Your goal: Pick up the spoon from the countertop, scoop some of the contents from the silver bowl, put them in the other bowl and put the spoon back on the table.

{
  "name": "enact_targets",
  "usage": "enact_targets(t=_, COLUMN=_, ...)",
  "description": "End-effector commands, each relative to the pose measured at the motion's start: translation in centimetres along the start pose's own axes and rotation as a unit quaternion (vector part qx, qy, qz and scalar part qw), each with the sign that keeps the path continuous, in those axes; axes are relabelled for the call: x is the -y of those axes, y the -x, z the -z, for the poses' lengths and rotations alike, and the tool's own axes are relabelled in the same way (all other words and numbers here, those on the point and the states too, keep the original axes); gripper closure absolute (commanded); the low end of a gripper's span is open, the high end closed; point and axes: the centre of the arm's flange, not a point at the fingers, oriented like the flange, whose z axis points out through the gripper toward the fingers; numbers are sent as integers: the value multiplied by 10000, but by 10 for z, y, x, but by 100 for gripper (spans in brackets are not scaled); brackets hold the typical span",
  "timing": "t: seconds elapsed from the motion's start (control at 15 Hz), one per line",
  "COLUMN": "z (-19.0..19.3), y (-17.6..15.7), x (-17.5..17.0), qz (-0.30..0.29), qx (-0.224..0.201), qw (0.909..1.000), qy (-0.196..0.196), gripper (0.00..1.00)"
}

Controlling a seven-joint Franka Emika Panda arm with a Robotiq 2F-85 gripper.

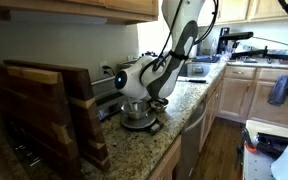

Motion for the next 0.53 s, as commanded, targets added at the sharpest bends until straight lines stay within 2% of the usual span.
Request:
enact_targets(t=0.0, z=2, y=4, x=5, qz=-140, qx=-306, qw=9994, qy=-59, gripper=97)
enact_targets(t=0.47, z=1, y=9, x=5, qz=-252, qx=-547, qw=9980, qy=-181, gripper=97)
